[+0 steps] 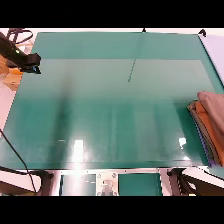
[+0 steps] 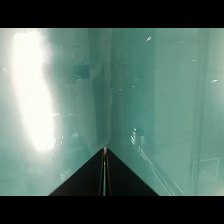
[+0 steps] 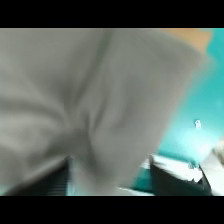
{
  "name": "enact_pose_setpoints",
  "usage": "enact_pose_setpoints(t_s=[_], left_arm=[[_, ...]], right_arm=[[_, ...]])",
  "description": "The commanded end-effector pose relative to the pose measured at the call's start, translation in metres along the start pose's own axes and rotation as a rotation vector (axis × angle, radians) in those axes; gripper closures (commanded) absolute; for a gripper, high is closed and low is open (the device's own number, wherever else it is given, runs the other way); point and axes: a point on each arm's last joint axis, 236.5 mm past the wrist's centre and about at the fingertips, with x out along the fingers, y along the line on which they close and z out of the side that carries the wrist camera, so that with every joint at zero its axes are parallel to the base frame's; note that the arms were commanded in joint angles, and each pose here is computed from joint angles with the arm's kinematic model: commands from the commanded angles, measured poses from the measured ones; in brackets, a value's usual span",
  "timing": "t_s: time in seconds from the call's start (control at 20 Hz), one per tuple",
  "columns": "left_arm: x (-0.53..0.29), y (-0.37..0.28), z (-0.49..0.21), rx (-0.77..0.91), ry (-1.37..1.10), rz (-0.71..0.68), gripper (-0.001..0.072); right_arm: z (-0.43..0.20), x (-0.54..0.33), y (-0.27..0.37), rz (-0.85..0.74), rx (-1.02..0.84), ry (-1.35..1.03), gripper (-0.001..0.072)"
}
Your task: Fold the shirts.
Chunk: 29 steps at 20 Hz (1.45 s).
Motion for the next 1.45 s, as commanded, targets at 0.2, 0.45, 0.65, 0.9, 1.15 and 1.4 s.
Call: enact_pose_setpoints(t_s=[0.2, 0.45, 0.65, 0.9, 1.15, 1.4], left_arm=[[-0.002, -0.007, 0.004, 0.004, -0.019, -0.027, 0.0687], [-0.011, -0.037, -0.026, 0.030, -0.003, -0.079, 0.0688], [0.007, -0.077, -0.098, 0.067, 0.022, -0.106, 0.0688], [0.035, -0.108, -0.187, 0.050, 0.040, -0.142, 0.0687], [0.033, -0.111, -0.196, 0.048, 0.040, -0.159, 0.0685], [0.033, -0.111, -0.192, 0.046, 0.021, -0.158, 0.0686]], right_arm=[[0.014, -0.042, 0.106, 0.334, -0.107, -0.087, 0.0673], [-0.046, -0.120, 0.250, 0.599, -0.550, -0.330, 0.0700], [-0.164, -0.071, 0.267, 0.584, -0.856, -0.233, 0.0699], [-0.272, 0.021, 0.229, 0.567, -1.036, -0.101, 0.0699], [-0.313, 0.039, 0.207, 0.514, -1.159, -0.002, 0.0698], [-0.316, 0.039, 0.207, 0.515, -1.169, 0.001, 0.0698]])
